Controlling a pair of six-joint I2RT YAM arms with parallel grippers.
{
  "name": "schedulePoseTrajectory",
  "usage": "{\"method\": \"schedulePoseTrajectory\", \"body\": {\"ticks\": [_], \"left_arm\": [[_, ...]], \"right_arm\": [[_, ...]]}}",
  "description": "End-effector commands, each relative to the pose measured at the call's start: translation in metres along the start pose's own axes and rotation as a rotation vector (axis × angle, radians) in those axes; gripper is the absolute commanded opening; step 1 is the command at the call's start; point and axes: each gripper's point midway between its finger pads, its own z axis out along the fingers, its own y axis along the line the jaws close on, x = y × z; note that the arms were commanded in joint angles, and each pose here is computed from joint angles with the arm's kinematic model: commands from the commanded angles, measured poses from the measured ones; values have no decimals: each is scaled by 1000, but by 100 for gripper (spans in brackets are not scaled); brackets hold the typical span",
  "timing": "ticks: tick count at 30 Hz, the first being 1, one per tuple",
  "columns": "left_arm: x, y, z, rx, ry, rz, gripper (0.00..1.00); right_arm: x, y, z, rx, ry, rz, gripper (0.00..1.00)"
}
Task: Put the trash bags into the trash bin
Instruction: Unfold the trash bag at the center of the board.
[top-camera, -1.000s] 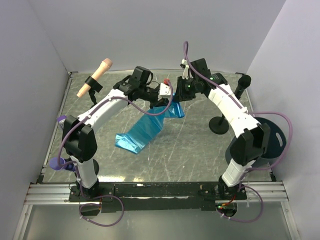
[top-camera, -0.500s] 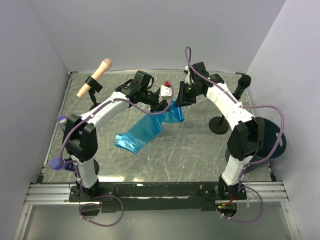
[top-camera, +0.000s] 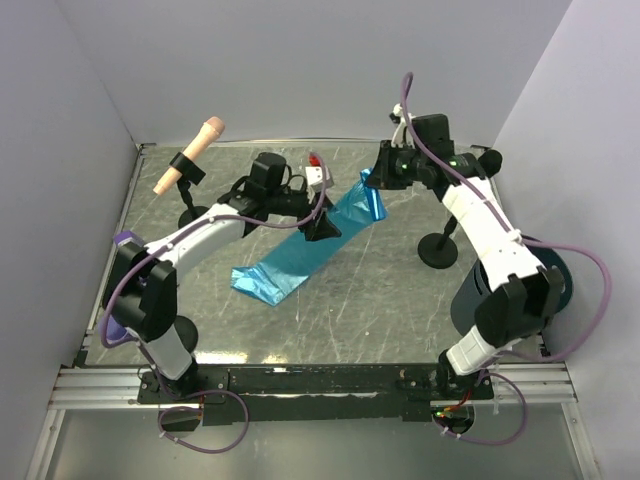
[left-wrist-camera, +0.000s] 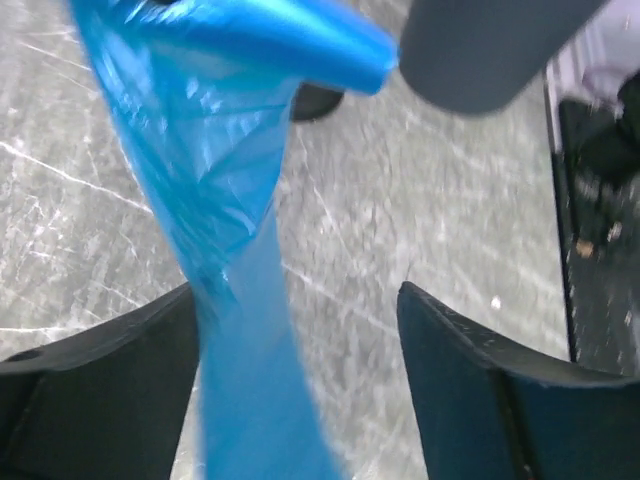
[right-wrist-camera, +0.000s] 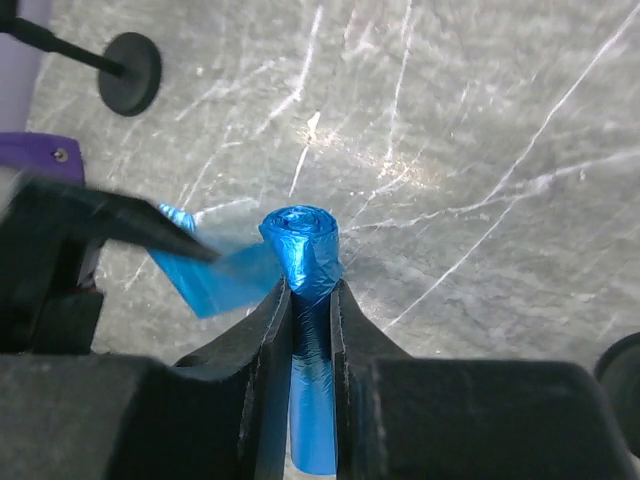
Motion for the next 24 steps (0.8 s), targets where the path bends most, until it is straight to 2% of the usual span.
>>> {"method": "schedulePoseTrajectory", "body": {"ticks": [1, 5, 9, 16, 19, 23, 24], "left_arm": [[-60, 5, -9, -55, -215, 22, 82], [-82, 11, -6, -59, -295, 2, 92], [-92, 23, 0, -70, -343, 16, 93], [-93, 19, 17, 68, -373, 32, 88], [-85, 14, 26, 150, -362, 0, 77], [-83, 5, 28, 240, -370, -38, 46], [-82, 2, 28, 257, -372, -43, 41]], "right_arm": [[-19, 26, -35, -89, -109, -110, 0], [-10, 33, -44, -123, -89, -144, 0], [-9, 41, -53, -161, -92, -175, 0], [-9, 46, -60, -178, -96, -181, 0], [-9, 47, -62, -179, -94, -180, 0], [-9, 46, -61, -169, -94, -177, 0], [-9, 45, -61, -168, -93, -176, 0]]}}
